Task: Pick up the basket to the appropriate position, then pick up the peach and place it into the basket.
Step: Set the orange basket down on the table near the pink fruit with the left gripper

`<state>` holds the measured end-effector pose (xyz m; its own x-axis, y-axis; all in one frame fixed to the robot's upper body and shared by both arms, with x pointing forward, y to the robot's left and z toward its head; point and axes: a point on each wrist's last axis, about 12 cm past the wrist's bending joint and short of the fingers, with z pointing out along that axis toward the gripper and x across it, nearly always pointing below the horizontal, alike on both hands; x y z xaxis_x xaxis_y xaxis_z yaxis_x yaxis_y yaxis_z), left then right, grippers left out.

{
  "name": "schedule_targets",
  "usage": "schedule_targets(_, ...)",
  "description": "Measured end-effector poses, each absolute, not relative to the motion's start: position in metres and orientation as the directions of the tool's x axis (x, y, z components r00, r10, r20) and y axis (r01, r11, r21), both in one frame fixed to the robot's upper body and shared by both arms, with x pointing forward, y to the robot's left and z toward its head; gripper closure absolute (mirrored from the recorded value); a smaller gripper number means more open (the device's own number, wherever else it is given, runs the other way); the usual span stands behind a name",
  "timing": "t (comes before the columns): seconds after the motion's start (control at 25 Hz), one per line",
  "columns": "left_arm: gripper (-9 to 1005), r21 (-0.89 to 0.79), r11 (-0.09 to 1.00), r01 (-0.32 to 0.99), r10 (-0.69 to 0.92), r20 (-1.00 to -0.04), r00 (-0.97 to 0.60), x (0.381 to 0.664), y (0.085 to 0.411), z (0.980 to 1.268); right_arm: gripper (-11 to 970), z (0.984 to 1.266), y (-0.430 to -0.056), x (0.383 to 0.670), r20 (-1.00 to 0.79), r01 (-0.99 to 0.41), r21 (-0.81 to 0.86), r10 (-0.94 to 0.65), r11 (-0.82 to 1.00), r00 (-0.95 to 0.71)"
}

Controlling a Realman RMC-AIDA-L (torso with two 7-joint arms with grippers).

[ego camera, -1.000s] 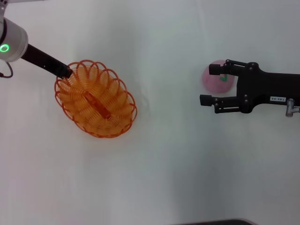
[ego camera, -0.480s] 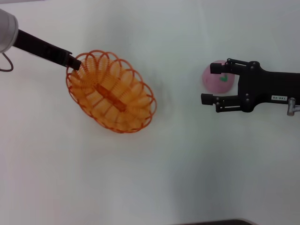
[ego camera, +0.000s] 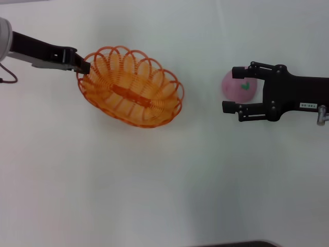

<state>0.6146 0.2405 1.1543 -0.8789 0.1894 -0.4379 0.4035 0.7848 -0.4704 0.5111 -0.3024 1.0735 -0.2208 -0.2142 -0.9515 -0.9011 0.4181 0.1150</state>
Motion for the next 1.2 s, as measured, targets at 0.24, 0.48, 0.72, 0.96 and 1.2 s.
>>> schedule_targets(0.24,950,-0.546,0.78,0.307,0.054,-0.429,-0.902,0.607,0.241,1.139,18,1.075,-0.304,0.513,-0.952,-0.901,0.104,-0.221,0.421,-0.213)
schedule_targets(0.48,947,-0.607,0.769,0.204,-0.089,-0.417,-0.905,0.598,0.251,1.122,18,1.076,-0.304,0.514,-0.952,-0.901,0.095,-0.226,0.423,-0.206)
schedule_targets(0.72,943,-0.664,0.739,0.112,-0.211,-0.387,-0.897,0.588,0.262,1.106,18,1.075,-0.305,0.514,-0.953,-0.903,0.081,-0.233,0.421,-0.194)
schedule_targets(0.96,940,-0.687,0.723,0.067,-0.254,-0.356,-0.899,0.58,0.265,1.093,18,1.074,-0.305,0.513,-0.954,-0.905,0.07,-0.237,0.419,-0.183)
schedule_targets(1.2,936,-0.71,0.703,0.048,-0.28,-0.339,-0.898,0.578,0.263,1.088,18,1.074,-0.305,0.515,-0.953,-0.903,0.065,-0.241,0.425,-0.182)
